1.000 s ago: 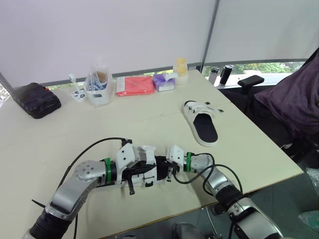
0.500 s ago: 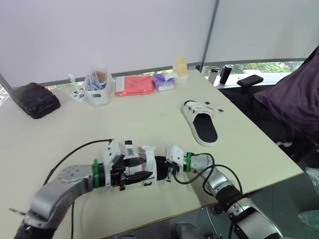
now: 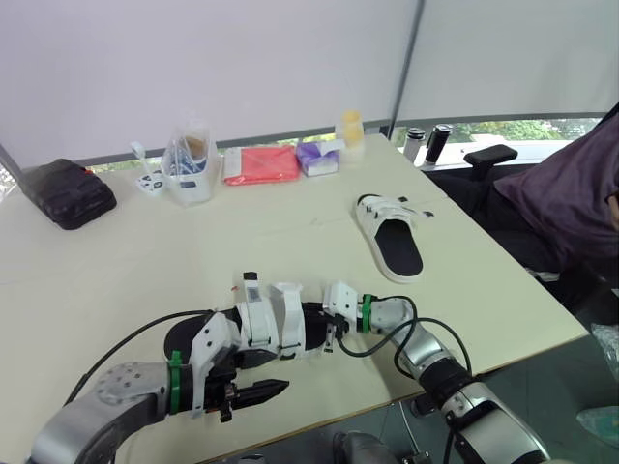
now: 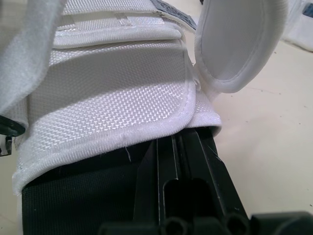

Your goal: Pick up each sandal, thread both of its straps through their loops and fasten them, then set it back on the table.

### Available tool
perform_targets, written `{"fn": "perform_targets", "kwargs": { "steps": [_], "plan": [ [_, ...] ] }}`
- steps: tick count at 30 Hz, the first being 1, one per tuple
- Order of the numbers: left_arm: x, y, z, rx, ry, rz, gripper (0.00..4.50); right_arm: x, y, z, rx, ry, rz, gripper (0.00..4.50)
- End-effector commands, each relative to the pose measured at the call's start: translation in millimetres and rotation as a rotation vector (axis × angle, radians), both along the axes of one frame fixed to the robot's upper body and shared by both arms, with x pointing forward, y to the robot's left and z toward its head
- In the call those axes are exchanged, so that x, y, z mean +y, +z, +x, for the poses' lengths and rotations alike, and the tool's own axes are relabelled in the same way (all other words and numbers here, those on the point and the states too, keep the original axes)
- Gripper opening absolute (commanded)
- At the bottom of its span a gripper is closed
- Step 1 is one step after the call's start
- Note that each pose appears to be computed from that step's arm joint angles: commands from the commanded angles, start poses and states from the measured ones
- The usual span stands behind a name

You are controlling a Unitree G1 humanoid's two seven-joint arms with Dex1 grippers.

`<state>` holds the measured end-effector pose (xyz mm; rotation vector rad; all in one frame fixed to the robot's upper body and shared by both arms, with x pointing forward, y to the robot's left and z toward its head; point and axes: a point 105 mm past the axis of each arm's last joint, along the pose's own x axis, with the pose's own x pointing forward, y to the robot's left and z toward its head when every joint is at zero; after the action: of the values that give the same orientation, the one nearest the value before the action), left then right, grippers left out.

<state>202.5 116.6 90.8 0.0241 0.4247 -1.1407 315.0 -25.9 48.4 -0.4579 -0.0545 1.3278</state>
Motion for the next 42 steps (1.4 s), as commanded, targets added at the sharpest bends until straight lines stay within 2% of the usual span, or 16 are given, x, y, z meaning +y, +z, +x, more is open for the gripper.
{"fn": "perform_targets", "kwargs": {
  "steps": [1, 20, 31, 39, 42],
  "plan": [
    [-5.1, -3.5, 5.2, -0.015, -0.022, 0.018, 2.63, -43.1, -87.7, -23.6, 0.263, -0.083, -0.282, 0.00],
    [2.9, 0.4, 15.1, -0.046, 0.043, 0.049, 2.63, -44.2, -88.2, -24.1, 0.266, -0.102, -0.269, 0.00],
    [-8.4, -9.3, 12.1, -0.021, 0.051, 0.007, 2.63, -39.5, -88.6, -24.1, 0.266, -0.093, -0.266, 0.00],
    [-23.1, -15.7, 29.2, -0.014, 0.040, -0.027, 2.63, -38.5, -88.2, -23.8, 0.263, -0.096, -0.265, 0.00],
    [-24.5, -16.0, 30.4, -0.013, 0.043, -0.035, 1.76, -41.1, -89.0, -25.0, 0.264, -0.101, -0.266, 0.00]
  ]
}}
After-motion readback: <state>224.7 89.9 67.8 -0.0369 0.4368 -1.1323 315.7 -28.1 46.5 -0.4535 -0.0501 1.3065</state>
